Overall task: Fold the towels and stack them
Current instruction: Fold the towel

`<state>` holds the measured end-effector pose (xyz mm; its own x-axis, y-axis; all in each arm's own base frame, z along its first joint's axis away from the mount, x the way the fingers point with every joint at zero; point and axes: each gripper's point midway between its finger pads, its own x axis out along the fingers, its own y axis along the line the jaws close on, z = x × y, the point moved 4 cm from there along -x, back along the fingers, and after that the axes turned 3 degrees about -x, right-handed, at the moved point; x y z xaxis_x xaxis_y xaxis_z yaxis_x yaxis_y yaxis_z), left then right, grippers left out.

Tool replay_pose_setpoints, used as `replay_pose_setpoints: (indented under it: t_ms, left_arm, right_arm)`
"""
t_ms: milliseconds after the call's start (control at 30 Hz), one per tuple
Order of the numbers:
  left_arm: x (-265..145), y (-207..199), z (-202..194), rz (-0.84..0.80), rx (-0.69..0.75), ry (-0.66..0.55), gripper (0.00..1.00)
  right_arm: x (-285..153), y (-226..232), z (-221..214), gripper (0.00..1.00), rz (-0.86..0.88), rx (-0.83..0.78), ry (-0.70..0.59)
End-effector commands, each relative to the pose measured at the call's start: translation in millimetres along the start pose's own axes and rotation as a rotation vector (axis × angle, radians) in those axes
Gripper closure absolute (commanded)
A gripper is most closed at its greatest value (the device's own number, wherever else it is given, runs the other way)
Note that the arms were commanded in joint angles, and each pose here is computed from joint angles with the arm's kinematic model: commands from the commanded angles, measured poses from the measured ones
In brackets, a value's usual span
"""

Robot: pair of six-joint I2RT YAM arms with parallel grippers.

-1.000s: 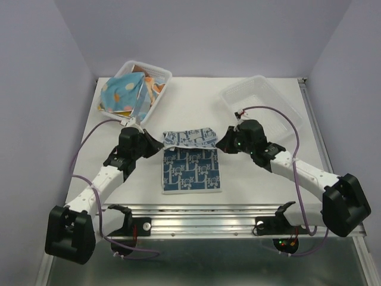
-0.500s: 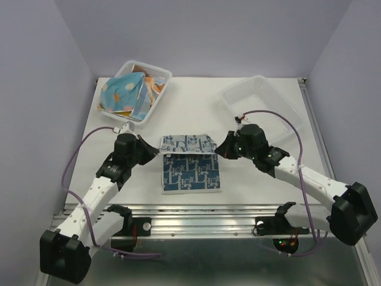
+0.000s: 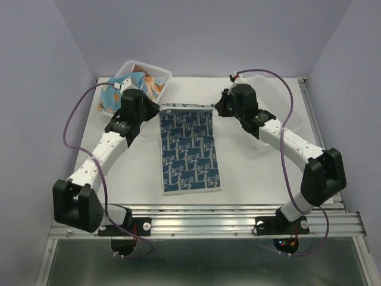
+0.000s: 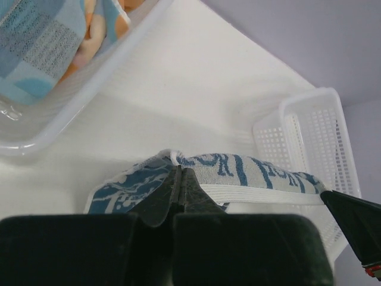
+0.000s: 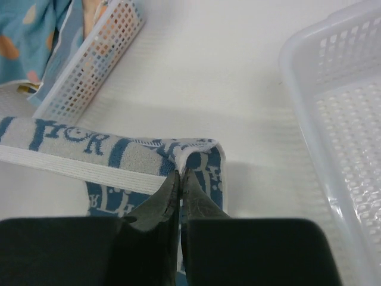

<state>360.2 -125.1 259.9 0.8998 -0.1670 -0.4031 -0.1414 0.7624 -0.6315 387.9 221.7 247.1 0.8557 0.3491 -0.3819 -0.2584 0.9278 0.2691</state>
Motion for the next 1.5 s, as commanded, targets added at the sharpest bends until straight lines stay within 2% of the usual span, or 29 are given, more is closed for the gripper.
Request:
replay_pose_setpoints:
  t_ms: [0,200,300,433,533,567,633,667,700,833,933,1033,1233,1467]
  left_arm:
    - [19,1,33,0.059,0.057,-0.099,1.0]
    - [48,7,32,0.091,0.089,-0.067,1.0]
    - [52,10,26,0.085,0.091,-0.035,1.0]
    - [46,22,5,0.075,0.08,0.015,1.0]
    - [32,29,-7,0.062,0.055,0.035,1.0]
    - [24,37,-16,0.071,0.049,0.049,1.0]
    - [15,43,-25,0.068,0.027,0.057,1.0]
    - [6,58,-46,0.087,0.019,0.097,1.0]
    - [1,53,-43,0.064,0.019,0.086,1.0]
    - [-21,71,-78,0.06,-0.008,0.154,1.0]
    - [-39,78,-89,0.067,-0.023,0.175,1.0]
    - [-60,84,-89,0.085,-0.052,0.146,1.0]
    - [-93,94,-112,0.098,-0.097,0.196,1.0]
    - [-111,102,-141,0.091,-0.148,0.251,1.0]
  right_arm:
    - [20,-15,41,0.99,0.049,-0.121,-0.088]
    - [50,-28,32,0.99,0.156,-0.195,-0.006]
    - [46,-18,22,0.99,0.248,-0.188,0.021]
    - [32,-18,6,0.99,0.25,-0.124,0.071]
    - [13,-24,-17,0.99,0.223,-0.086,0.13]
    - [9,-26,-37,0.99,0.211,-0.065,0.171]
    - [-3,-22,-48,0.99,0.22,-0.055,0.186]
    - [-20,-13,-52,0.99,0.226,-0.044,0.179]
    - [-20,-13,-62,0.99,0.215,-0.047,0.198]
    - [-49,0,-86,0.99,0.236,-0.014,0.222]
    - [-70,5,-98,0.99,0.233,0.011,0.237]
    - [-86,2,-121,0.99,0.214,0.055,0.275]
    - [-109,11,-139,0.99,0.262,0.093,0.308]
    - [-122,13,-158,0.99,0.285,0.122,0.344]
